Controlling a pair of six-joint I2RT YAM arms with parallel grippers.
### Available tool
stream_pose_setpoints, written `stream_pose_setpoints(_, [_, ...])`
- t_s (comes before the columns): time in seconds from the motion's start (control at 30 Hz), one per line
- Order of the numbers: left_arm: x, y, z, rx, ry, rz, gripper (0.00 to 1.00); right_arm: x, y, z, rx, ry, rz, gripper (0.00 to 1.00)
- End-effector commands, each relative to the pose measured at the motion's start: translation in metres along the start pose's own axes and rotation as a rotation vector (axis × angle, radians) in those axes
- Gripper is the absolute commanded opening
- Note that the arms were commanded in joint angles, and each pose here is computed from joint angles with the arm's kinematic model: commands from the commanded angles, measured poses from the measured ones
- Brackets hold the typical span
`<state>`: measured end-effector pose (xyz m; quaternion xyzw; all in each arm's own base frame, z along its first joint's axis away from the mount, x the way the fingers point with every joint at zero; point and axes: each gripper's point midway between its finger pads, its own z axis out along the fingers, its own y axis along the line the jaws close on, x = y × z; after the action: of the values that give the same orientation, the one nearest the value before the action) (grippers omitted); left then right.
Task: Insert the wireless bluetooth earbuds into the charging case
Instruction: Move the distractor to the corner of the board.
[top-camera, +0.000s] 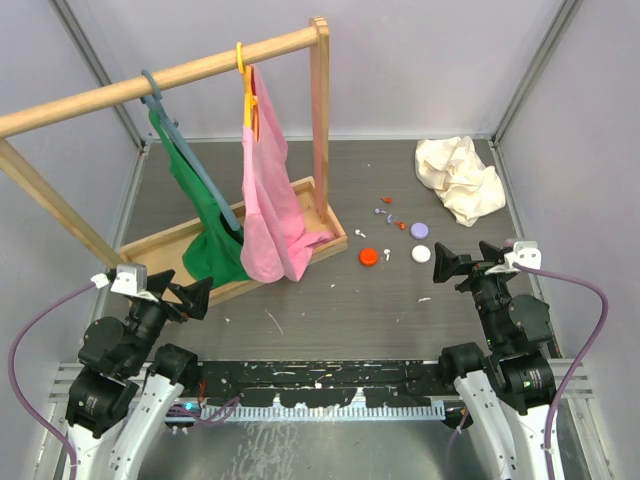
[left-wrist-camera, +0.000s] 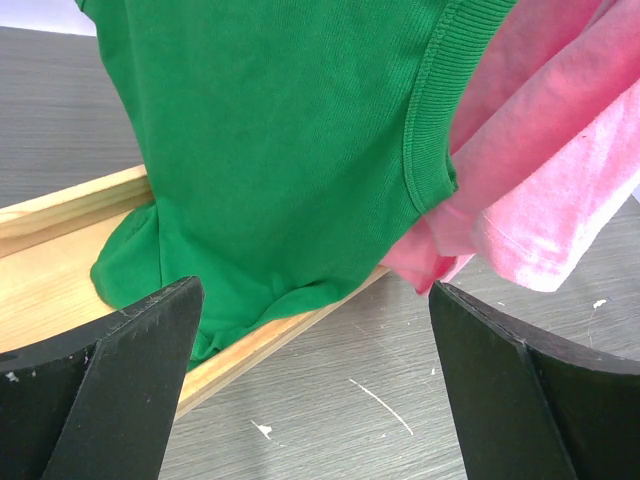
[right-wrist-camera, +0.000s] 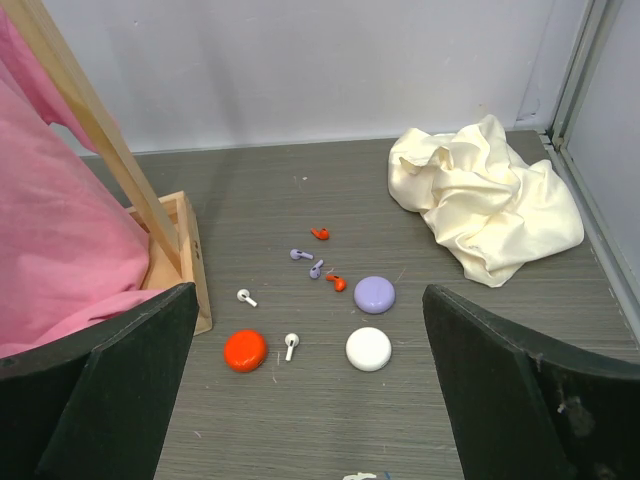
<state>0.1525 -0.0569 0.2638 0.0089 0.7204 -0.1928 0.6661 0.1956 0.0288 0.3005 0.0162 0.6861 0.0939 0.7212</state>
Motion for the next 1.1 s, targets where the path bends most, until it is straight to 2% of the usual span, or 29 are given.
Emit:
stream_pose_setpoints(0.0, [-0.014,-0.005,0.004,0.017,-0.049,0.004,0.98,-0.016,0.002,0.002,-0.007,-0.057,-0.001,1.00])
stream_pose_setpoints(0.23, [-0.006,-0.002,0.009,-0.012,0.009,-0.032,0.98,-0.012,0.001,0.004,0.000,-0.037,0.006,1.00])
stream_pose_setpoints(0.33, [0.005,0.003,0.014,-0.062,0.092,-0.063,0.98,-0.011,0.001,0.005,0.003,-0.034,0.007,1.00])
stream_pose_setpoints(0.47, [0.023,-0.004,0.022,-0.075,0.203,-0.178,0.98,-0.012,0.000,0.004,0.005,-0.039,0.010,1.00])
stream_pose_setpoints(0.6, [0.050,-0.010,0.030,-0.098,0.329,-0.314,0.98,-0.011,0.002,0.004,-0.005,-0.037,0.011,1.00])
stream_pose_setpoints(0.77, [0.094,-0.007,0.036,-0.175,0.496,-0.408,0.98,-0.011,0.003,0.004,-0.010,-0.039,0.013,1.00])
stream_pose_setpoints(1.07, [0.141,-0.007,0.042,-0.251,0.635,-0.539,0.98,-0.014,0.003,0.001,-0.012,-0.059,0.014,1.00])
